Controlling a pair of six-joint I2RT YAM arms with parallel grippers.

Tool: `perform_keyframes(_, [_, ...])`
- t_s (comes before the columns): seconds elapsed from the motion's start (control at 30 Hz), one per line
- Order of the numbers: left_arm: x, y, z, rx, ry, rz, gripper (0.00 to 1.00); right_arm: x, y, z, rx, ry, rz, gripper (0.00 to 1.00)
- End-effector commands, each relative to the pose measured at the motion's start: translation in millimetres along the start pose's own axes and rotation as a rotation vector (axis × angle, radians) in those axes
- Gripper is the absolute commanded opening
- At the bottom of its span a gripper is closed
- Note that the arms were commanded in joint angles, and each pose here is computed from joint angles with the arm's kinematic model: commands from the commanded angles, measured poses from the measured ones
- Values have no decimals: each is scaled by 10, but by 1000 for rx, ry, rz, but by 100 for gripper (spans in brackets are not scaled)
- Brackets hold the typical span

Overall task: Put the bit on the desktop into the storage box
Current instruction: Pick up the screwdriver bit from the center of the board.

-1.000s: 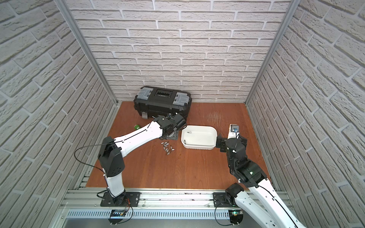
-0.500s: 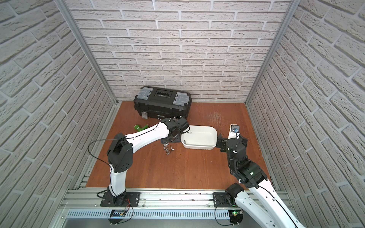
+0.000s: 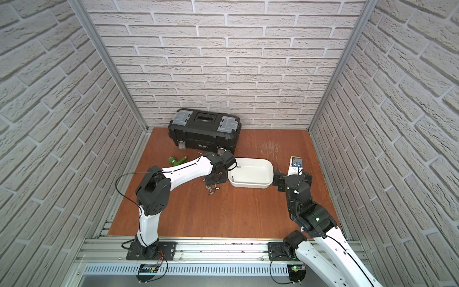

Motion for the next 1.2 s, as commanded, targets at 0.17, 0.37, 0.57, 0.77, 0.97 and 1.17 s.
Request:
perform_keyframes(0.17, [-289, -53, 41, 63, -31, 76, 43, -5, 14, -20, -8, -19, -24, 98])
perform_keyframes(0.37, [-350, -57, 44, 69, -28, 88, 35, -13, 9, -16, -5, -20, -21, 98])
perform_keyframes(0.57, [-379, -43, 28, 62, -30, 93, 28, -22, -1, -12, -4, -20, -20, 98])
perform_keyframes(0.77, [-415, -39, 25, 61, -24, 101, 25, -21, -1, -15, -2, -22, -20, 98])
perform_keyframes(0.97, [-428, -18, 45, 62, -18, 97, 23, -22, -9, -19, -4, -24, -19, 98])
perform_keyframes(1.17, [-461, -4, 51, 63, -15, 102, 21, -22, -9, -18, -4, -23, -19, 98])
Point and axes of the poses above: each gripper's point midway between its finger pads, its own x axis back along the fingers, its own z axis along the line the jaws close on, y = z × x, the point moved 10 cm from there along x, back along the fingers, and after that the axes turned 12 degrees about -x, right-handed, at the moved point
